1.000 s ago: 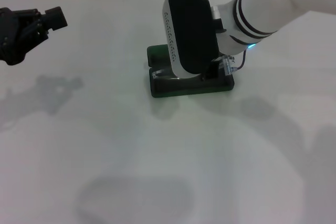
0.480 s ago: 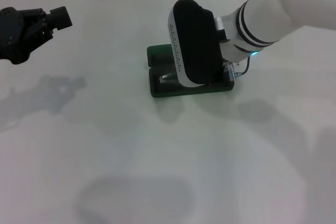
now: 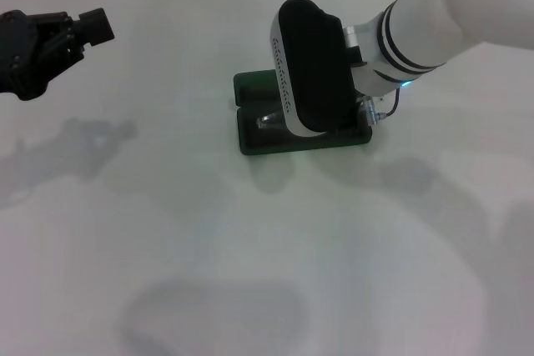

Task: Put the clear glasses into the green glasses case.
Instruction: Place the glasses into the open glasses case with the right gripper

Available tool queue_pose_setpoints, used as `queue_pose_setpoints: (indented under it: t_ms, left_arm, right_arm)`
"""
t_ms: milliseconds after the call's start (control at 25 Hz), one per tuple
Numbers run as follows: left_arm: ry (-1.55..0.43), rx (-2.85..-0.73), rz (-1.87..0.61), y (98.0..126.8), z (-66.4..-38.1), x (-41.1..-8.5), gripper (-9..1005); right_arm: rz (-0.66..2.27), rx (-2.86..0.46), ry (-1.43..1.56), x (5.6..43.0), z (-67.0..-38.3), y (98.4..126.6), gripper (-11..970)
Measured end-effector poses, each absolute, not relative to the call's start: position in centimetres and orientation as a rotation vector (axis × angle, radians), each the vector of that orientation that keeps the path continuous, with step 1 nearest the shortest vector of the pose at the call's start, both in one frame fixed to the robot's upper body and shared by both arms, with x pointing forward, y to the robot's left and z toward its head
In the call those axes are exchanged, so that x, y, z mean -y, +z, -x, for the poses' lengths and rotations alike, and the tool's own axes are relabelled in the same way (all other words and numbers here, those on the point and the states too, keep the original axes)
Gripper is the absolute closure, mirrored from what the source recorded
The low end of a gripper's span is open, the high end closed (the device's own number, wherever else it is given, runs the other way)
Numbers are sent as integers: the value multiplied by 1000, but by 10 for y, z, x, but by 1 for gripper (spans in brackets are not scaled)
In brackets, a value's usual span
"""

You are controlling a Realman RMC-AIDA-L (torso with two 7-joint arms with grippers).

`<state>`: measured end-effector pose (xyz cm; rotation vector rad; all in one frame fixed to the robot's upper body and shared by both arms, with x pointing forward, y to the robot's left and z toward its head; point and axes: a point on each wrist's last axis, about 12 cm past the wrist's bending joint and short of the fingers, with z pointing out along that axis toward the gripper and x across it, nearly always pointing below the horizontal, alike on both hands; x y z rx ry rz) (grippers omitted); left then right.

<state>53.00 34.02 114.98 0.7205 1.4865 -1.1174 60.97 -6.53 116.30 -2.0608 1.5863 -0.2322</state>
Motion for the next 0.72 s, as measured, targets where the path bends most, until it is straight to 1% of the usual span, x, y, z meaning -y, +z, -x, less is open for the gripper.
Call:
queue_pose_setpoints:
  t_ms: [720]
  left_arm:
    - [-1120, -1493, -704, 1145, -525, -341, 948]
  right_arm:
    - [2028, -1579, -217, 64, -612, 1162, 889]
